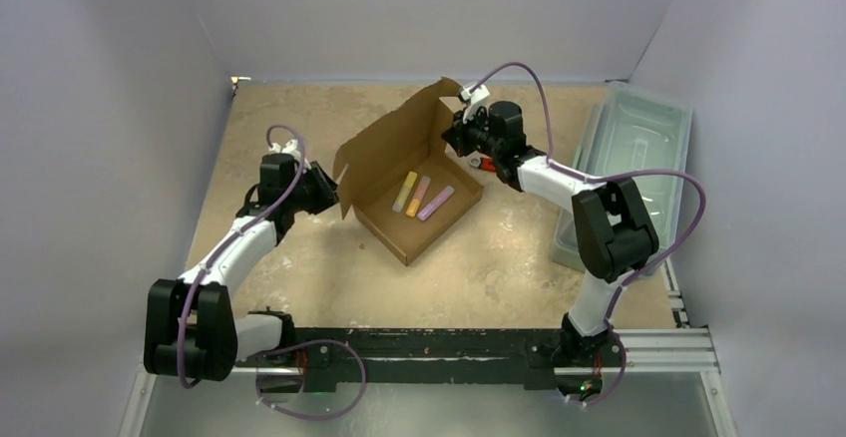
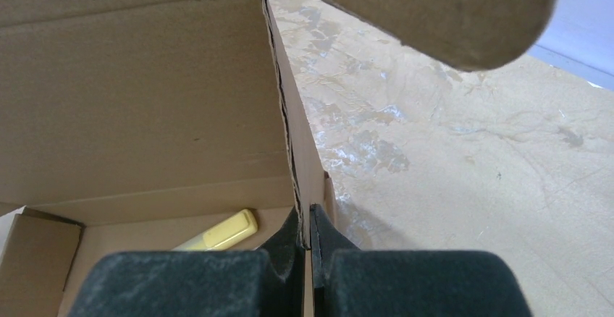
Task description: Fold the paper box
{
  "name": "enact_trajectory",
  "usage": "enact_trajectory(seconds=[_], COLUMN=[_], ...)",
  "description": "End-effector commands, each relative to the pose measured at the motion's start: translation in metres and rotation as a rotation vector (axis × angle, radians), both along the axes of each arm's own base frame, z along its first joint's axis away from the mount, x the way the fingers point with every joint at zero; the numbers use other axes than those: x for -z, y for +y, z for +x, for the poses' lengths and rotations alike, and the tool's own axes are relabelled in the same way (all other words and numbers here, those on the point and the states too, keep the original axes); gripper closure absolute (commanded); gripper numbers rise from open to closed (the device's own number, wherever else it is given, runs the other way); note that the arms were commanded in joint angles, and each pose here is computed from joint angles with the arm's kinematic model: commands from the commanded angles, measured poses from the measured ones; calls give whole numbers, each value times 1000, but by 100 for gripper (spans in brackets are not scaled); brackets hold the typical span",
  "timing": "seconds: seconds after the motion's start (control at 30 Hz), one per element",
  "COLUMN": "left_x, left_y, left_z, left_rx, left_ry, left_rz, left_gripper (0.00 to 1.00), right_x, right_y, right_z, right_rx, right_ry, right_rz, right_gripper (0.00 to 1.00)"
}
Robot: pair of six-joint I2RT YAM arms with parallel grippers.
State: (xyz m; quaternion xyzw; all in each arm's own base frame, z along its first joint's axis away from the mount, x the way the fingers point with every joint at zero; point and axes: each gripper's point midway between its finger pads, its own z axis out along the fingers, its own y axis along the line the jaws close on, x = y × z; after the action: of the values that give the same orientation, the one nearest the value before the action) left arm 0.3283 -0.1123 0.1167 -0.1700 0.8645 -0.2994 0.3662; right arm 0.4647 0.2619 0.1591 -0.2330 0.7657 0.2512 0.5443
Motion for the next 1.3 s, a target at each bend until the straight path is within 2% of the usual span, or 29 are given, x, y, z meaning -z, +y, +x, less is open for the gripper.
enact_trajectory(seconds=[0.0, 0.17, 0.2, 0.33, 0.67, 0.87, 1.1, 1.27], left_x=[-7, -3, -3, -9, -26, -21, -9, -9], left_y=[21, 37, 36, 17, -19, -19, -2, -5], left_z=[-4, -22, -26, -28, -12, -21, -42, -54], left_rx=[-81, -132, -124, -47, 64, 69, 31, 45], left_ry=[63, 145, 151, 124, 75, 117, 209, 225], left_rz=[52, 104, 100, 16, -179, -171, -63, -77], left_gripper=[79, 80, 84, 92, 97, 98, 97, 97], right_x=[-16, -14, -14, -11, -7, -7, -9, -8], right_y=[-8, -8, -8, -7, -7, -6, -5, -7], right_z=[2, 2, 3, 3, 2, 2, 3, 4], right_rx=[44, 46, 46, 43, 57, 56, 58, 64], right_ry=[-27, -24, -23, -16, -3, -4, -12, -10], right_rz=[5, 3, 3, 2, -10, -9, -7, -10], right_gripper=[100, 100, 100, 100, 100, 100, 100, 100])
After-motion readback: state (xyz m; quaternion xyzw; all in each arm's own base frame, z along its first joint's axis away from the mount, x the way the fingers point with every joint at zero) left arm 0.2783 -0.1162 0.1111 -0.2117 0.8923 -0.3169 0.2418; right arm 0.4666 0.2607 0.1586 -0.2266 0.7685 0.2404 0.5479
